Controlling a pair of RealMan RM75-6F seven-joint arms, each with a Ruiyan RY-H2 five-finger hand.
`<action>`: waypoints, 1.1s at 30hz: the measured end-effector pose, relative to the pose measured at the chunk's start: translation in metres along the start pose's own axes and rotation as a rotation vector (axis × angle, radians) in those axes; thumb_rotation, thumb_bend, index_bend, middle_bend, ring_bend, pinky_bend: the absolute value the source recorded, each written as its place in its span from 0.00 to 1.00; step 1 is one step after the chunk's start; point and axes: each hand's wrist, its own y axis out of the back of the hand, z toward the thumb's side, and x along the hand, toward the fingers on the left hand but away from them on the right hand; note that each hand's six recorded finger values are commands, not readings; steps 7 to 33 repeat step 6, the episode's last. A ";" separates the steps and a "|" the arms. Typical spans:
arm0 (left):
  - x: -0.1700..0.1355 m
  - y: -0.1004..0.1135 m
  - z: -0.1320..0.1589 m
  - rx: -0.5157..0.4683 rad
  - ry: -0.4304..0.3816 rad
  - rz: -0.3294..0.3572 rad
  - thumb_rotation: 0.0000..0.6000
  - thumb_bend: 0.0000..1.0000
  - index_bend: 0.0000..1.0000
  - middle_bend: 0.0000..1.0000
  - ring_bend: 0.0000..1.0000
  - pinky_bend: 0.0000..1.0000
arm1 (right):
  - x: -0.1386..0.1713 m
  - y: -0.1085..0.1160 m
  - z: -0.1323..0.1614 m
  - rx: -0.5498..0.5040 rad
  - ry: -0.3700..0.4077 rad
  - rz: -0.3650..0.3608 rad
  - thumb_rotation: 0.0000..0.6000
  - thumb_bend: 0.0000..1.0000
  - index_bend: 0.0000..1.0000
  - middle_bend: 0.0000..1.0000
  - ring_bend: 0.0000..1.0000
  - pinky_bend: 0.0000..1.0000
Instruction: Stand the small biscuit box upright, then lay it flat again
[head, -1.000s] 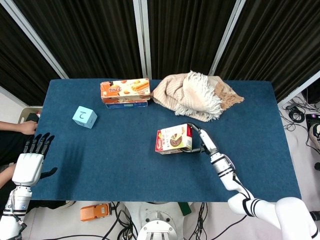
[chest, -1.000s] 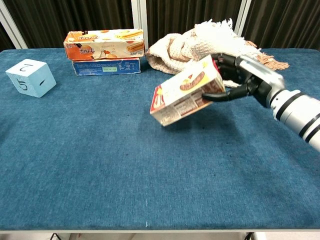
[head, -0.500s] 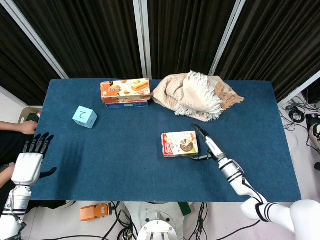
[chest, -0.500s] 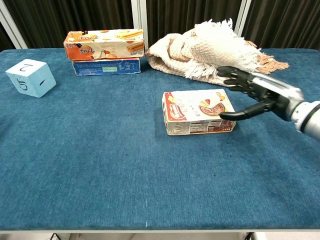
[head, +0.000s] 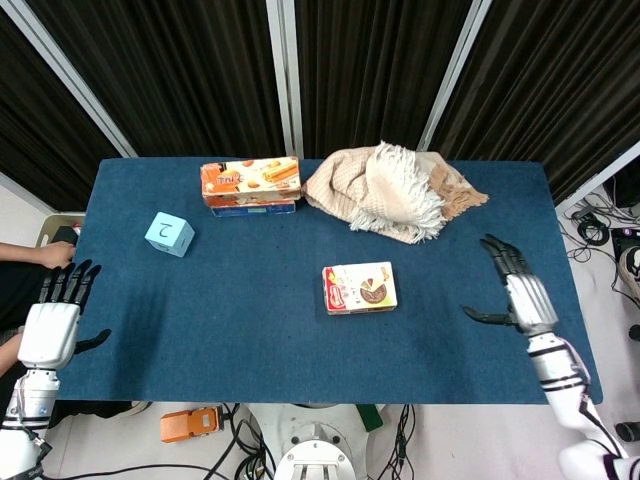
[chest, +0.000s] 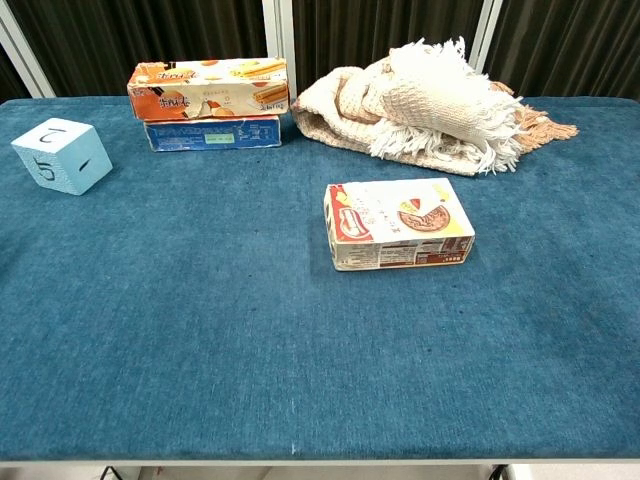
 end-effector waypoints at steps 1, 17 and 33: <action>-0.001 0.000 0.000 -0.003 0.003 0.003 1.00 0.00 0.07 0.05 0.00 0.00 | 0.014 0.015 -0.006 0.051 -0.037 -0.023 0.94 0.25 0.00 0.00 0.00 0.00; -0.006 0.000 -0.003 -0.013 0.020 0.007 1.00 0.00 0.07 0.05 0.00 0.00 | 0.068 0.045 -0.029 0.120 -0.171 -0.060 0.94 0.25 0.00 0.00 0.00 0.00; -0.006 0.000 -0.003 -0.013 0.020 0.007 1.00 0.00 0.07 0.05 0.00 0.00 | 0.068 0.045 -0.029 0.120 -0.171 -0.060 0.94 0.25 0.00 0.00 0.00 0.00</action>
